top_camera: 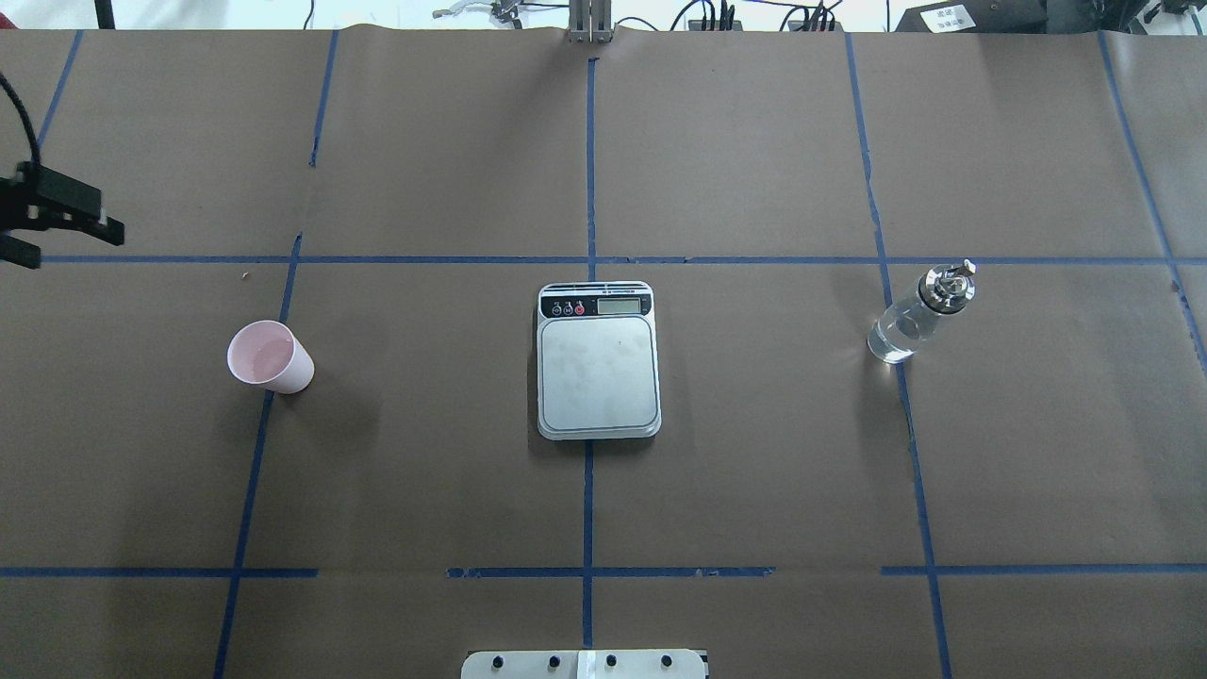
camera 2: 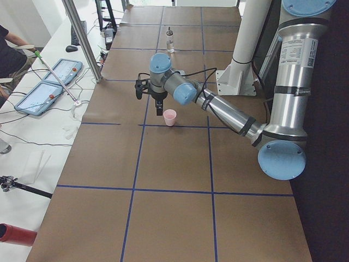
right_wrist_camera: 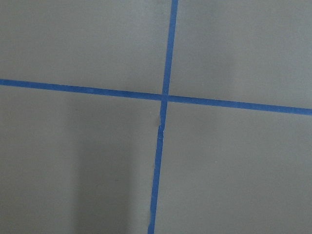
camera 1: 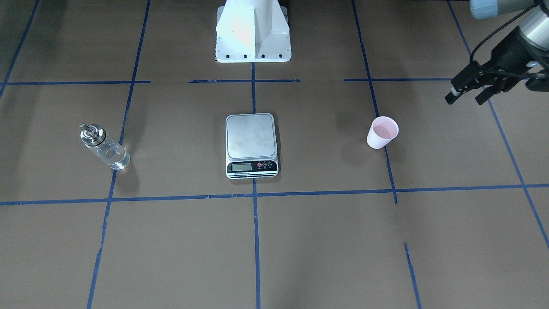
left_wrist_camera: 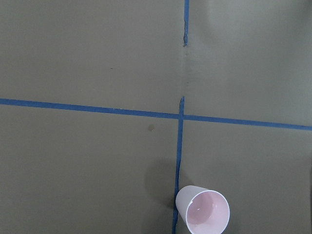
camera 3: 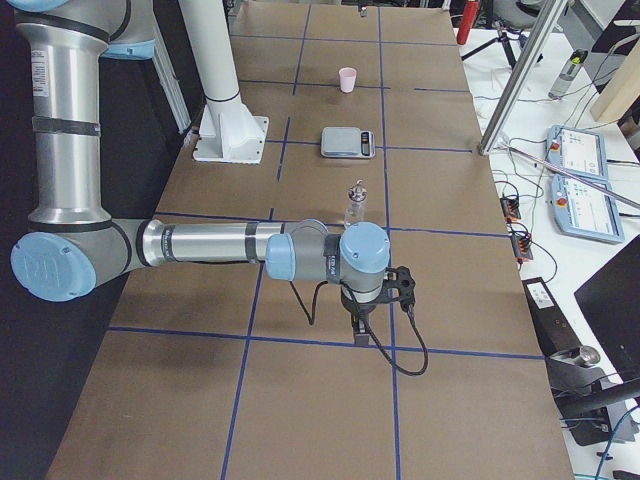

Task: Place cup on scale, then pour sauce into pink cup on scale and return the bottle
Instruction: 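Lower the left gripper to the pink cup and grasp its rim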

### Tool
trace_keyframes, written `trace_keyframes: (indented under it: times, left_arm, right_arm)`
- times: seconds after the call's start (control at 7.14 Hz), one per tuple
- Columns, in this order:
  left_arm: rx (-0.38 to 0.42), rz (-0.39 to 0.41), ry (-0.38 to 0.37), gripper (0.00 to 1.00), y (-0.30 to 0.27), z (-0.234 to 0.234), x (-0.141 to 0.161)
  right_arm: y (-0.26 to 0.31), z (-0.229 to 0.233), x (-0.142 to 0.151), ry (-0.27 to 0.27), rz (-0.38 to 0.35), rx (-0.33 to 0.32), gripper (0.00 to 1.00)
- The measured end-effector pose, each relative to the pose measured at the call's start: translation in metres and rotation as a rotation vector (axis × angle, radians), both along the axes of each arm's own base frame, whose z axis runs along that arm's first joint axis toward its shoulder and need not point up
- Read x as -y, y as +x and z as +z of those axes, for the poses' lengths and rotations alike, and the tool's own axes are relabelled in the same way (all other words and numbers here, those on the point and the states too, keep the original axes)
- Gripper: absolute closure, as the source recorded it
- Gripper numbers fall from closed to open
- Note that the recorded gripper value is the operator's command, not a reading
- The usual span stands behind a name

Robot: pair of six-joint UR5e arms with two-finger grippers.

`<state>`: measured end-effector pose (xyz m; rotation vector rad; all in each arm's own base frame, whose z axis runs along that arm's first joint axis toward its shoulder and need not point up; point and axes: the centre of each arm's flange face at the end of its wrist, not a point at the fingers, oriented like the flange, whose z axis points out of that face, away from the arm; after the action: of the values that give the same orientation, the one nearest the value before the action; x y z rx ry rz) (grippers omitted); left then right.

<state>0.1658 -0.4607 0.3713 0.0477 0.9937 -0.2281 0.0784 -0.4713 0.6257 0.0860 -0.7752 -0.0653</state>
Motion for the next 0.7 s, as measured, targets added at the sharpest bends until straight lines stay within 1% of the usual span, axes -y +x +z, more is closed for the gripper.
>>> trace_keyframes:
  times: [0.28,0.42,0.7]
  left_arm:
    - [0.06,-0.051,-0.059,0.0,0.068,0.008,-0.02]
    - [0.082,-0.075,-0.083,0.0,0.095,0.021,-0.025]
    - [0.076,-0.111,-0.109,0.0,0.132,0.054,-0.025]
  right_arm:
    - [0.0,0.0,0.0,0.001,-0.001,-0.001,0.0]
    - [0.0,-0.001,0.0,0.002,-0.002,-0.001,0.0]
    - [0.0,-0.002,0.001,0.005,-0.002,-0.001,0.0]
